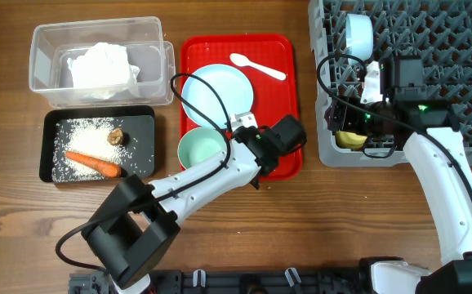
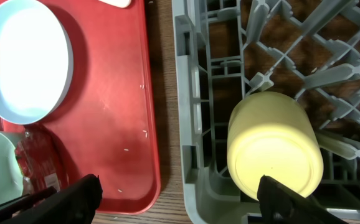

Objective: Sort waste into correct bins and load items into the dishwasher rack
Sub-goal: 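Grasp the red snack wrapper by the green bowl and drop it in the bin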

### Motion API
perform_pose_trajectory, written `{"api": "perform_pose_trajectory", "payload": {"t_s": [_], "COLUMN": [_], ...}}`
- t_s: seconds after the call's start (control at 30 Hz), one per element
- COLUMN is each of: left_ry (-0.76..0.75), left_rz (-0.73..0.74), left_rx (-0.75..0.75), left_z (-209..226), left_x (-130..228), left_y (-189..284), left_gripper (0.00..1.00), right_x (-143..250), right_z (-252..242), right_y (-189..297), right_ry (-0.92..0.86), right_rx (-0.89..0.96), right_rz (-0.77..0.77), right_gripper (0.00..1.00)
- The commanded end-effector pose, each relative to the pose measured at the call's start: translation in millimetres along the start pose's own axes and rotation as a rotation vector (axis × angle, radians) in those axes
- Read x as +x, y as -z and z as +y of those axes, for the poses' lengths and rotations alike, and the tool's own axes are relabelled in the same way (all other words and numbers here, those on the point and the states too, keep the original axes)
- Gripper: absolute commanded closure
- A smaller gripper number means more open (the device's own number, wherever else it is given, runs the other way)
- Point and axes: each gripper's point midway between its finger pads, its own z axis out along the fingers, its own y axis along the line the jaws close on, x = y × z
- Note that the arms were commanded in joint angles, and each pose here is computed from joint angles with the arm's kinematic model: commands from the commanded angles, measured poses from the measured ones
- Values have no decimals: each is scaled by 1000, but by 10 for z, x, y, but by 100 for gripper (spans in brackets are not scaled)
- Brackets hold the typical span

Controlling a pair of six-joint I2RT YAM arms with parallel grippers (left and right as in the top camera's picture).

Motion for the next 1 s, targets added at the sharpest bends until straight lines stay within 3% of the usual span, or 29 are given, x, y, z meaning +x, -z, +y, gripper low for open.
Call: {"api": "perform_pose_trajectory", "payload": {"t_s": [0.0, 0.17, 0.27, 0.57, 0.7, 0.9, 0.97], "left_ry": [27, 39, 43, 42, 56, 139, 135], "left_rz": [20, 35, 16, 24, 72, 196, 223], "left_rx": [-11, -21, 11, 15, -37, -50, -30], "left_z": [51, 69, 11, 62, 123, 241, 235], "left_x": [29, 36, -43, -39, 90, 58, 34], "left_y": [-60, -120, -7, 128, -124, -372, -410], "left_gripper": [60, 62, 50, 50, 47, 70, 91], "right_x": [-64, -74, -81, -65, -61, -65, -73], "right_z": [-17, -15, -13, -17, -17, -17, -15], "right_y": [45, 46, 46, 44, 45, 45, 45], "right_ry": [16, 16, 17, 17, 16, 16, 16], "right_rx": [17, 17, 16, 17, 17, 17, 17], "right_rz": [-23, -27, -30, -24, -22, -24, -27], "right_gripper": [16, 16, 16, 16, 16, 16, 16]}}
